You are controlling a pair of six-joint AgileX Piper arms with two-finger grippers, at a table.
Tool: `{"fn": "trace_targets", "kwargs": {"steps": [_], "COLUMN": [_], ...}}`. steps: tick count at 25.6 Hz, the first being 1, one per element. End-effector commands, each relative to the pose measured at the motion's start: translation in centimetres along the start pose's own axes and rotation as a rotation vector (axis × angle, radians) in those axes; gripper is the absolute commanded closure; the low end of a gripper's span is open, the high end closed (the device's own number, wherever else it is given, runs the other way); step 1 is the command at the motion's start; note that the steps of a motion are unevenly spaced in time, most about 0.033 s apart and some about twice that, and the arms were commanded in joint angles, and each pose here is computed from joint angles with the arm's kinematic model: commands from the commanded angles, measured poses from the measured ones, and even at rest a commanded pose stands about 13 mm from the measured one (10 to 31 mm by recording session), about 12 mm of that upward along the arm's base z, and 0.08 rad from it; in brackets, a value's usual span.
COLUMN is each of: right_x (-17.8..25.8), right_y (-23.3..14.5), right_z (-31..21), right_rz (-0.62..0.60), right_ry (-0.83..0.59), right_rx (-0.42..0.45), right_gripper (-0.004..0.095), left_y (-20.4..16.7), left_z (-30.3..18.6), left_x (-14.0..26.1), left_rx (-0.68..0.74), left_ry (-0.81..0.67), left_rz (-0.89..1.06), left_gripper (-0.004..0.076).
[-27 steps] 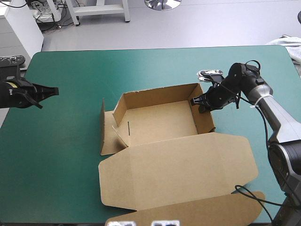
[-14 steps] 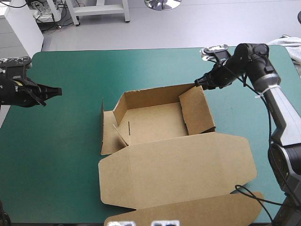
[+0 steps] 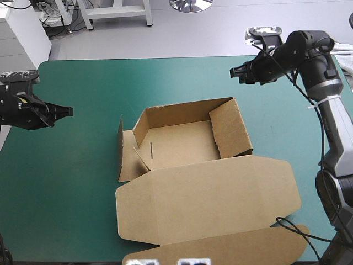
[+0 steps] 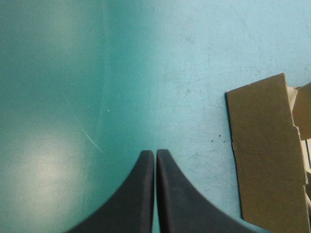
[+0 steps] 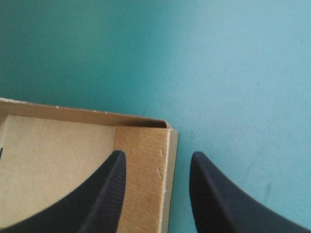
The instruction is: Fold the box
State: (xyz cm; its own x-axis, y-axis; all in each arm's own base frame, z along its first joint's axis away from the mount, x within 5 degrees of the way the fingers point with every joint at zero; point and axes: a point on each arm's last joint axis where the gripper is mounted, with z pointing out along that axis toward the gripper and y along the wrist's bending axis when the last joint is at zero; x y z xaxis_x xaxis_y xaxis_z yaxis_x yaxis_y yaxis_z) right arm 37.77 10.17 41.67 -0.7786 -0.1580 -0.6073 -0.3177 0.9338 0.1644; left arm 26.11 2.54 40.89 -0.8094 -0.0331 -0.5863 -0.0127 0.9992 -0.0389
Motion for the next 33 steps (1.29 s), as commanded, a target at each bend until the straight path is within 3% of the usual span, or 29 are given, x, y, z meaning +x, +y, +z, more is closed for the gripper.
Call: {"fn": "trace_targets", "kwargs": {"steps": [1,3,13,20,27,28,33], "right_x": [1.5,2.5,3.3,5.3,6.9,7.0,7.3], "right_y": [0.5,0.5,-0.2,-0.7,-0.6,-0.6,-0.8], "right_z": [-0.4,1.2,4.6,7.3,9.9,10.1,11.2], "right_rz": [-0.006,-0.026,0.025,-0.005,0.037,0.041,0.030], "right_ry": [0.046,0.103,0.195,0.300,0.385,0.389,0.412], "right_rx": [-0.052,-0.090,-0.098,-0.108,-0.185,-0.189,-0.196], "right_gripper": [0.0507,0.0507,0.0507,0.0507,0.0517,0.0539,0.0894], "left_y": [-0.2,-0.2,-0.3,-0.3,-0.9,-1.1,-1.1], "left_z": [-1.5,-1.5,-1.5,-1.4,-1.4,-1.4,-1.4], "left_x": [-0.5,-0.5,-0.3,-0.1,-0.1,-0.1,-0.1], "left_rx": [0.005,0.005,0.011,0.013,0.083,0.100,0.099], "left_ry": [-0.078,-0.080,-0.056,-0.038,-0.026,-0.028,-0.032], "left_rz": [0.001,0.001,0.000,0.000,-0.026,-0.032,-0.035], "left_gripper": [0.0727,0.0727,0.0729,0.0734,0.0734,0.0734,0.0734]}}
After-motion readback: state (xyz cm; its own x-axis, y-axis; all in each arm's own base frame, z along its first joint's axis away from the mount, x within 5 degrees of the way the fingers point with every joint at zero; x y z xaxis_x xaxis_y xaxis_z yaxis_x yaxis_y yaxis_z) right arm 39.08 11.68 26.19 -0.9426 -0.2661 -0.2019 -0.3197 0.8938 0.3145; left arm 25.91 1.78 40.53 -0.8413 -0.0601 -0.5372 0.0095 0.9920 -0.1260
